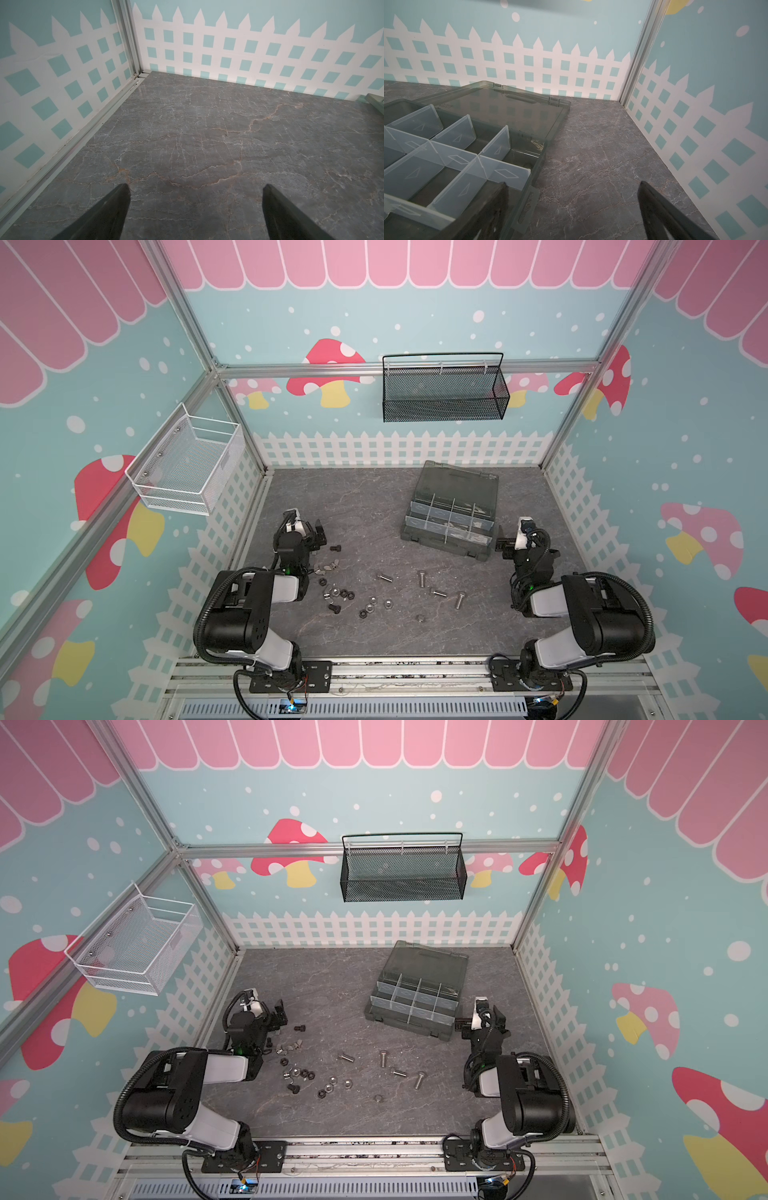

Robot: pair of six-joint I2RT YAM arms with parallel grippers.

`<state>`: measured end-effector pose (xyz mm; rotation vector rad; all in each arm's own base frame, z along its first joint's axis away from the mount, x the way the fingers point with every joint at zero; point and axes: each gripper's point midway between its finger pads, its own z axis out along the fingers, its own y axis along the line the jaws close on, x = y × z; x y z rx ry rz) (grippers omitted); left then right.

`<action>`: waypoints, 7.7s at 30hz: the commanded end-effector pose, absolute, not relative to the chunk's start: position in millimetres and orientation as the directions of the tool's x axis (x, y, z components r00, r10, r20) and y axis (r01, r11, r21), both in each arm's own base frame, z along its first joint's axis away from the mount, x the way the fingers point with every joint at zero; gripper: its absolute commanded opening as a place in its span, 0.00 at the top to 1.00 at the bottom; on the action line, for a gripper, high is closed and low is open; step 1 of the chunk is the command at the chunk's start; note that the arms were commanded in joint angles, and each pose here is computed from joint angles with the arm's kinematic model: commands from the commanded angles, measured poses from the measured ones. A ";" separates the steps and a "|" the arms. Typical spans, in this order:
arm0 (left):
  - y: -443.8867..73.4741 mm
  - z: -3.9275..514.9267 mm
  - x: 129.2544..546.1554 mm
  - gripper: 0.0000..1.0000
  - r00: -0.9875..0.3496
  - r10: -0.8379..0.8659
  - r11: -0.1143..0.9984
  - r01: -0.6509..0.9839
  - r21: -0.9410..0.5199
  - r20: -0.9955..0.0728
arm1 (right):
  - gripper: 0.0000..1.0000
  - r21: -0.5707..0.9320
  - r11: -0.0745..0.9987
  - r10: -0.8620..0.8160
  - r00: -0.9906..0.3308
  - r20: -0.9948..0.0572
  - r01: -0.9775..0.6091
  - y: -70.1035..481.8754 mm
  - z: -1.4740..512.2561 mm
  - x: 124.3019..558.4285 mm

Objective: Sort the screws and nuts into containers

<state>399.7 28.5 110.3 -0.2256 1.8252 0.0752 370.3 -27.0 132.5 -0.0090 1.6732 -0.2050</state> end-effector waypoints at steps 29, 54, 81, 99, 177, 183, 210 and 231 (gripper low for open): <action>28.6 117.1 398.1 0.00 -0.220 -0.122 0.977 -0.199 -0.078 -0.968 | 0.02 -0.140 0.983 -0.128 -0.104 -0.986 0.119 -26.3 133.2 367.5; 27.9 119.9 396.8 0.00 -0.209 -0.119 0.977 -0.200 -0.077 -0.971 | 0.02 -0.136 0.982 -0.124 -0.100 -0.987 0.128 -27.7 137.9 369.0; 37.5 208.7 325.7 0.00 -0.162 -0.426 0.869 -0.347 -0.353 -0.890 | 0.02 0.058 0.950 0.138 -0.245 -0.960 0.307 -48.1 161.6 343.4; 25.9 212.5 305.2 0.00 -0.382 -0.557 0.809 -0.448 -0.379 -0.738 | 0.02 0.028 0.948 0.178 -0.457 -0.872 0.316 -16.5 160.6 341.8; 10.5 7.2 355.8 0.64 -0.728 -0.596 0.791 -0.605 -0.092 -0.338 | 0.02 0.140 0.951 0.257 -0.453 -0.853 0.276 4.3 185.0 353.5; 11.8 8.0 355.6 0.71 -0.726 -0.596 0.790 -0.607 -0.087 -0.344 | 0.02 0.138 0.951 0.257 -0.455 -0.853 0.277 4.3 184.3 353.1; -185.4 126.2 409.3 0.98 -0.808 -0.268 0.940 -0.099 -0.328 -0.525 | 0.02 0.148 0.952 0.265 -0.476 -0.839 0.269 6.6 179.0 347.9; -396.3 108.3 402.4 0.96 -0.786 0.248 0.801 0.496 -0.337 -0.567 | 0.02 0.136 0.947 0.268 -0.486 -0.832 0.291 2.1 174.4 338.3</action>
